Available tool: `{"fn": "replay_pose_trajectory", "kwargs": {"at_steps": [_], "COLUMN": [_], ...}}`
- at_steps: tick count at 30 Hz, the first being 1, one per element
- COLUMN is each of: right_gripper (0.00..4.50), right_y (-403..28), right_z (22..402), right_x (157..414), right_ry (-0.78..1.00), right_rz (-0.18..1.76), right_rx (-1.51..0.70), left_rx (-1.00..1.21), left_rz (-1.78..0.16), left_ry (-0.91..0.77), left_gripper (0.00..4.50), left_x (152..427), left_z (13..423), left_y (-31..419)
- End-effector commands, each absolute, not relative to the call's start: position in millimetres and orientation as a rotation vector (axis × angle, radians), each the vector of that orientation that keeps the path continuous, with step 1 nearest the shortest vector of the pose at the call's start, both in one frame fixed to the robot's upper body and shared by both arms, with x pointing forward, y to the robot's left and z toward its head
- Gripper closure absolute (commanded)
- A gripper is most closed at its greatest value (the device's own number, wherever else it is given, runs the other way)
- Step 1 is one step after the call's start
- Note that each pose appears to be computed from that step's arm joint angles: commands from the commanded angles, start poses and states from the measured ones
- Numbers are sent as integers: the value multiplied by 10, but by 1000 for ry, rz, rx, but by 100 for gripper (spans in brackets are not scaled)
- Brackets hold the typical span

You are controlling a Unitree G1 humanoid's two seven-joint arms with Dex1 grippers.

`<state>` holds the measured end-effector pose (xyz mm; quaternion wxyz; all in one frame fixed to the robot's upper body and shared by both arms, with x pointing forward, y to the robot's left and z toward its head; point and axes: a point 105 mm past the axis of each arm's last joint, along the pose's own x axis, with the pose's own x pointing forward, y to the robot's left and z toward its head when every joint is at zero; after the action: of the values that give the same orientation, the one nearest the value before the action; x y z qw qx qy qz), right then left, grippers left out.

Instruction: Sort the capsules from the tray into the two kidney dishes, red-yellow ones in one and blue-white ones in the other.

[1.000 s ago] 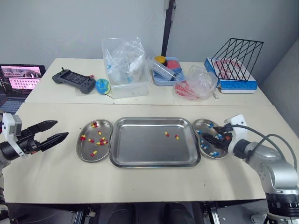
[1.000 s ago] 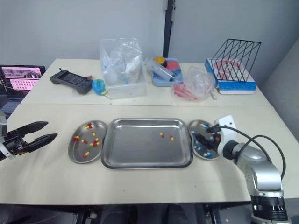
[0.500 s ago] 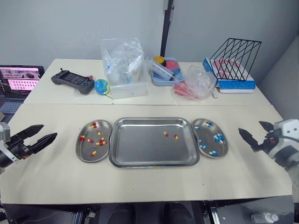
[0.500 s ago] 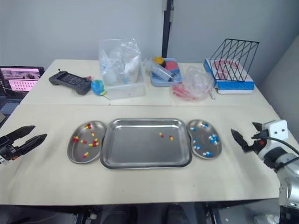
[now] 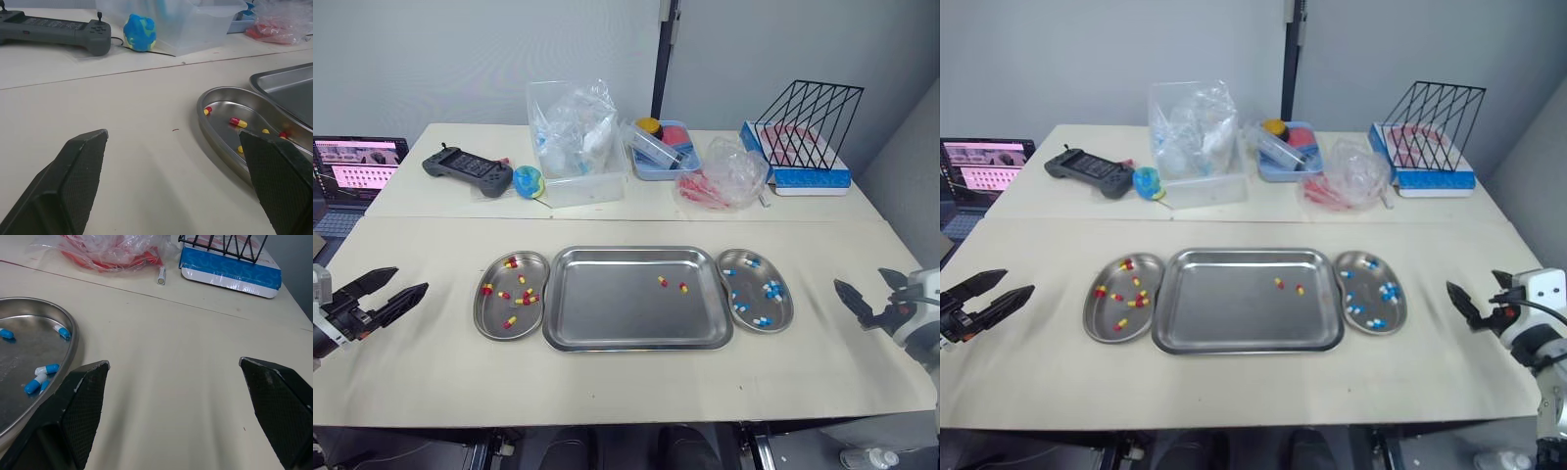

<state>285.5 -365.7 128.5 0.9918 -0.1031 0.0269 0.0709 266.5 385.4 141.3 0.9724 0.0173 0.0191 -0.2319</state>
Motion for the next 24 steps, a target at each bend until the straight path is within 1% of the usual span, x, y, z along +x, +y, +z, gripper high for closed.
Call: {"fn": "replay_pose_trajectory", "kwargs": {"at_steps": [1,6,9,11,14,16,19,21,24], "right_gripper": [1,1,1,1,1,1,1,1,1], "right_y": [-3669,-3626,-3628,-3622,-3571,-3435,-3204,-3101,-2966], "right_z": [1448,1470,1448,1445,1472,1497,1599,1659,1671], "right_x": [2867,2890,2895,2902,2904,2879,2791,2741,2657], "right_ry": [1,4,30,34,26,29,35,39,71], "right_rz": [138,154,153,153,167,228,330,371,419], "right_rx": [-223,-235,-228,-210,-208,-192,-48,-12,-25], "left_rx": [64,58,42,4,34,76,89,96,152], "left_rz": [-473,-513,-524,-568,-671,-766,-919,-993,-1118], "left_ry": [19,-4,-9,-3,51,54,55,57,89], "left_gripper": [0,0,0,0,0,0,0,0,0], "left_x": [2656,2689,2781,2825,2854,2957,3167,3216,3235], "left_z": [1516,1620,1683,1695,1628,1683,1849,1929,1901], "left_y": [3877,3825,3769,3680,3464,3199,2650,2388,2007]}}
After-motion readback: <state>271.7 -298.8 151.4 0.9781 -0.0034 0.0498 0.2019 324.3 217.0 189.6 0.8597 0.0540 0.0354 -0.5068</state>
